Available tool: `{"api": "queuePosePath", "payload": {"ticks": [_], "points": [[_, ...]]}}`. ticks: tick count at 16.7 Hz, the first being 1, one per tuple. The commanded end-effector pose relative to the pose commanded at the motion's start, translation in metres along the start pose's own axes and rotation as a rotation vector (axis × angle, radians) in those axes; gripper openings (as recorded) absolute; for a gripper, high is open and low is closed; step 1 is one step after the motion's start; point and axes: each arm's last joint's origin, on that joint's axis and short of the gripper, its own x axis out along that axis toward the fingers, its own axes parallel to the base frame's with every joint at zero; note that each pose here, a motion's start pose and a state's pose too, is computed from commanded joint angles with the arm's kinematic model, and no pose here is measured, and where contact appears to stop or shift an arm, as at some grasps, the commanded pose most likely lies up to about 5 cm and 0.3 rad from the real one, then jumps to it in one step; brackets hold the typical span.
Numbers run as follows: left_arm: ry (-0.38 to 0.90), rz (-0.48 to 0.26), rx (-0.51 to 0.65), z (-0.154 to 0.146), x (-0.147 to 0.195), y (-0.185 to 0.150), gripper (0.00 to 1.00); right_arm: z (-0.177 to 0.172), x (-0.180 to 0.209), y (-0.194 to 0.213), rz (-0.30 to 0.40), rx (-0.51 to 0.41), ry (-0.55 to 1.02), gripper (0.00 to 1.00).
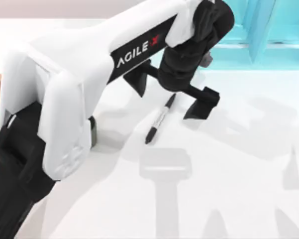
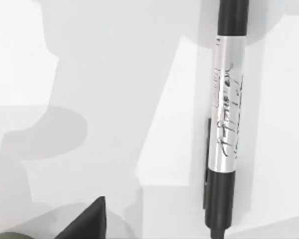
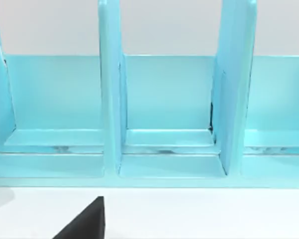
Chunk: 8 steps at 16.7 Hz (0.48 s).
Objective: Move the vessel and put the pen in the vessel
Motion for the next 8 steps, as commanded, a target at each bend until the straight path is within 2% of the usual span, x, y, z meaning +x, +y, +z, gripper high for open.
{"api": "queuePosePath", "payload": {"ticks": [5, 8], "points": [[0.004, 0.0, -0.001, 0.0, 0.002, 0.0, 1.0, 0.0, 0.0, 0.0, 0.0, 0.0, 0.0, 1.0], [0.001, 0.001, 0.003, 0.002, 0.018, 0.0, 1.0, 0.0, 0.0, 0.0, 0.0, 0.0, 0.0, 1.0]]}}
